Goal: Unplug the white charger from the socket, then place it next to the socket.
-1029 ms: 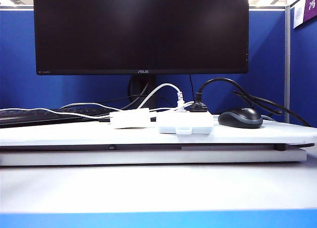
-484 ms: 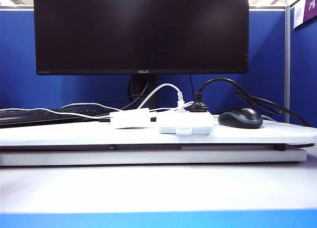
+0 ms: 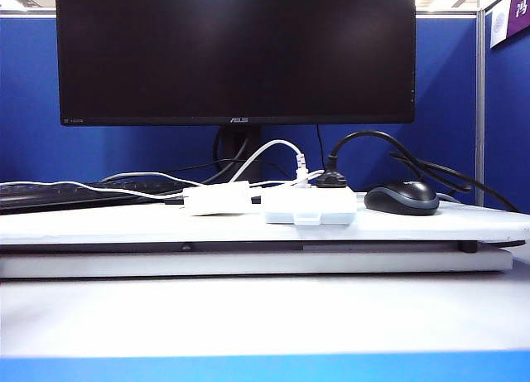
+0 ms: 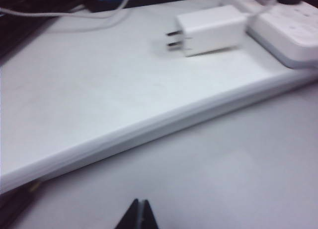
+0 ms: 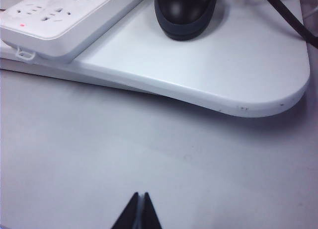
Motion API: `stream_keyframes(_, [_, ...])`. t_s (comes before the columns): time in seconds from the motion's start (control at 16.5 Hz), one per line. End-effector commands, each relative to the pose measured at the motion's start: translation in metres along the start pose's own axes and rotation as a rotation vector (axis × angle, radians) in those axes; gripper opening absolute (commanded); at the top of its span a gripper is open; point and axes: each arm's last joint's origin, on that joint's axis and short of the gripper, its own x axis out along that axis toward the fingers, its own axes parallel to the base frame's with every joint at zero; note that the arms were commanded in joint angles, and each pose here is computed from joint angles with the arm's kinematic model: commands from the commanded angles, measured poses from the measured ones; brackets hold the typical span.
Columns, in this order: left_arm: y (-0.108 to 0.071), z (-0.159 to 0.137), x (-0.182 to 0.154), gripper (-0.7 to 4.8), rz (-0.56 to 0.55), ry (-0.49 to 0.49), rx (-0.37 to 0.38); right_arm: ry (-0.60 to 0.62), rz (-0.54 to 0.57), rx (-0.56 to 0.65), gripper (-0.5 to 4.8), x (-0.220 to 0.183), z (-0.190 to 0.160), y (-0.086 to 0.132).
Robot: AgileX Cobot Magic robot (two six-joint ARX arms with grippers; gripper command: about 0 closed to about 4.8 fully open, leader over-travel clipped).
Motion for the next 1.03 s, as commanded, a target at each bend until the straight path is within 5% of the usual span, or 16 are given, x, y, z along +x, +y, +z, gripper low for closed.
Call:
stream_keyframes(0.06, [-0.002,0.001,0.0,-0.05,-0.078,-0.013,0.058,-0.007,-0.004,0.003,-0.06,0.0,0.0,0.0])
stream_keyframes(0.67, [-0.002,0.0,0.0,-0.04,-0.078,0.001,0.051,-0.028,-0.019,0.016,-0.06,0.001,0.001,-0.002])
stream_keyframes(1.03, [-0.002,0.0,0.0,-0.04,-0.078,0.001,0.051,-0.153,-0.267,0.122,-0.05,0.001,0.008,-0.027])
